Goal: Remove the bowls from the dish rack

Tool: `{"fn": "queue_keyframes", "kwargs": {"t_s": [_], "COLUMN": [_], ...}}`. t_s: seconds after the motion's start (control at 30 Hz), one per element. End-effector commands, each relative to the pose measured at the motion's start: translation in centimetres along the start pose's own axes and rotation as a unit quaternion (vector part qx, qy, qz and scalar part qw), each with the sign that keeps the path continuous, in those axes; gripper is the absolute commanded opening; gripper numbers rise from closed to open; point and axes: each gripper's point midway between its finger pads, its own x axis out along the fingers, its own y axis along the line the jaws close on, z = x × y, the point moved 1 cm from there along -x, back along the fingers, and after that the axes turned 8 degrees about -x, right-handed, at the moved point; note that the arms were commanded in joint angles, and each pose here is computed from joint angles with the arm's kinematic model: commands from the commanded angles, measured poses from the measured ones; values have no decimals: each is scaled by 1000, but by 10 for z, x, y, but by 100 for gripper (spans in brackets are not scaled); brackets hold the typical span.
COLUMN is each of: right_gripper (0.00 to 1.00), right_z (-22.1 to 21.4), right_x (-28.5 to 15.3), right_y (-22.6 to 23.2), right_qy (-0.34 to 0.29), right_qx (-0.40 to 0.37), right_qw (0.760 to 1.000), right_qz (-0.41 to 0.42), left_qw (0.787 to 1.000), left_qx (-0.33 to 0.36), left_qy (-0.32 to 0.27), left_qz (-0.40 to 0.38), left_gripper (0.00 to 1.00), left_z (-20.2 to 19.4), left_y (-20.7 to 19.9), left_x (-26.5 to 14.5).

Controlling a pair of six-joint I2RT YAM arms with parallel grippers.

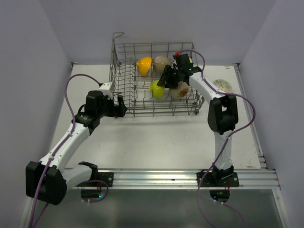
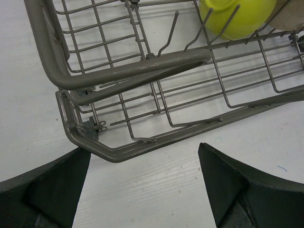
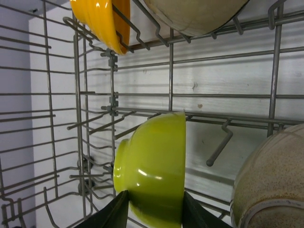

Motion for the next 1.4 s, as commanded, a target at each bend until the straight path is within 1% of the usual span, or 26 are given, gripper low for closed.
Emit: {"fn": "queue_keyframes", "kwargs": {"t_s": [0.0, 0.1, 0.2, 0.3, 0.33, 0.37, 0.4, 0.47, 0.5, 0.57, 0.6, 0.67, 0.9, 1.07, 1.37], "right_gripper": [43, 41, 38, 28, 22, 21, 19, 15, 12, 6, 5, 0, 0, 0, 0], "right_z": [15, 13, 10, 11, 10, 12, 6, 11, 5, 10, 6, 10, 18, 28, 26], "right_x": [-17, -14, -14, -20, -19, -24, -21, -26, -23, -27, -26, -29, -41, -53, -56], "right_y": [66, 70, 73, 77, 75, 78, 71, 78, 75, 80, 76, 81, 82, 92, 92], "right_qy": [-32, -31, -35, -47, -52, -59, -55, -71, -68, -81, -79, -89, -113, -131, -133], "right_qx": [-8, 2, 10, 22, 34, 38, 50, 58, 67, 79, 87, 95, 120, 124, 132], "right_qw": [992, 989, 986, 982, 980, 977, 977, 970, 970, 963, 962, 955, 940, 925, 918], "right_qz": [122, 142, 160, 183, 191, 199, 200, 223, 224, 245, 247, 265, 299, 333, 349], "left_qw": [1000, 1000, 1000, 1000, 1000, 1000, 1000, 1000, 1000, 1000, 1000, 1000, 1000, 1000, 1000], "left_qx": [13, 13, 13, 14, 13, 13, 13, 13, 14, 13, 13, 13, 13, 12, 12], "left_qy": [-13, -12, -12, -14, -13, -13, -14, -15, -14, -16, -15, -15, -10, -10, -8], "left_qz": [-14, -15, -15, -14, -13, -13, -8, -8, -7, -6, -4, -2, 4, 8, 8], "left_gripper": [100, 100, 100, 100, 100, 100, 100, 100, 100, 100, 100, 100, 100, 100, 100], "left_z": [5, 5, 5, 6, 6, 6, 6, 6, 5, 6, 6, 6, 3, 3, 3], "left_y": [-5, -5, -6, -5, -5, -5, -4, -3, -3, -3, -2, -1, 1, 3, 3], "left_x": [0, 0, 0, 0, 0, 0, 0, -1, -1, -1, 0, 0, 2, 2, 3]}}
